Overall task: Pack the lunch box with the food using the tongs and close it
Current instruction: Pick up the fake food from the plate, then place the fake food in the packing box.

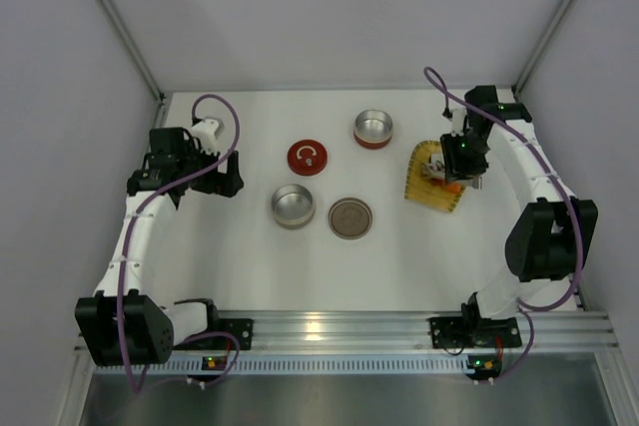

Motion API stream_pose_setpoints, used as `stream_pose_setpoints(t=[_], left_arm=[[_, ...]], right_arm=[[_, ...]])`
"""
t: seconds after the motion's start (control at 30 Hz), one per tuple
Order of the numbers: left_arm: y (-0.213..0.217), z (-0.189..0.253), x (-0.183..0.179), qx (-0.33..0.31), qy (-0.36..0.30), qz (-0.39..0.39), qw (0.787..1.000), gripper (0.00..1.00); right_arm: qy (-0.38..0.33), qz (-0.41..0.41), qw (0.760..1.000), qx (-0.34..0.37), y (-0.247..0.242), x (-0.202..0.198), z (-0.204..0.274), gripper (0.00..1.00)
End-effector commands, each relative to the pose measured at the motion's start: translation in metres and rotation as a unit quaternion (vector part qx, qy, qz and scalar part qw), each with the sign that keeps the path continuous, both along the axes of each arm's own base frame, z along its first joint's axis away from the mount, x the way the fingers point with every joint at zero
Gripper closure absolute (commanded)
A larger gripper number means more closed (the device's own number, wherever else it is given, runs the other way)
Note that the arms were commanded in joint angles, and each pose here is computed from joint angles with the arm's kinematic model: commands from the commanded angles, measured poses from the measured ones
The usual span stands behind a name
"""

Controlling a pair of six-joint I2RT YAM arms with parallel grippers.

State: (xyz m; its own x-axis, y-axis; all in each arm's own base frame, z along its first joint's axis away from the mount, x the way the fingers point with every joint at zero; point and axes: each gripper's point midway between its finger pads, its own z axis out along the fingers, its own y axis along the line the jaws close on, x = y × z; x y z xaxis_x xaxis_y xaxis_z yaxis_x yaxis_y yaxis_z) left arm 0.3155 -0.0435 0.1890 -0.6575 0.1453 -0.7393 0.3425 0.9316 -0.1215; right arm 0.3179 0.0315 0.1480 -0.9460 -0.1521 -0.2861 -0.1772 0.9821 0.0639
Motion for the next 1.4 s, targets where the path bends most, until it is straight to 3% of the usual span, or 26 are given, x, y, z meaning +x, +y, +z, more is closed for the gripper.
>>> stream_pose_setpoints(t=[0.0,0.23,0.47,0.67,0.87,1.37], left_arm=[[0.002,0.005,0.004,-0.001,-0.016,0.004,1.000,0.02],[0.000,0.010,0.005,-0.003,-0.019,-0.001,1.000,0.02],[-0.007,0.019,0.004,-0.018,-0.020,-0.015,1.000,0.02],[-0.007,0.025,0.007,-0.051,-0.010,-0.016,0.999,0.02],[0.004,0.021,0.014,-0.093,0.015,-0.005,0.996,0.02],[0.007,0.012,0.017,-0.101,0.022,-0.004,0.995,0.02]], right_arm=[[-0.049,0.030,0.998,0.011,0.012,0.014,0.028,0.73],[-0.113,0.124,0.984,0.063,0.034,0.007,0.064,1.00],[-0.175,0.278,0.938,0.113,0.098,-0.002,0.097,1.00],[-0.200,0.409,0.884,0.110,0.166,-0.008,0.108,1.00],[-0.210,0.488,0.841,0.103,0.221,-0.011,0.106,1.00],[-0.159,0.556,0.810,0.100,0.287,-0.026,0.059,1.00]])
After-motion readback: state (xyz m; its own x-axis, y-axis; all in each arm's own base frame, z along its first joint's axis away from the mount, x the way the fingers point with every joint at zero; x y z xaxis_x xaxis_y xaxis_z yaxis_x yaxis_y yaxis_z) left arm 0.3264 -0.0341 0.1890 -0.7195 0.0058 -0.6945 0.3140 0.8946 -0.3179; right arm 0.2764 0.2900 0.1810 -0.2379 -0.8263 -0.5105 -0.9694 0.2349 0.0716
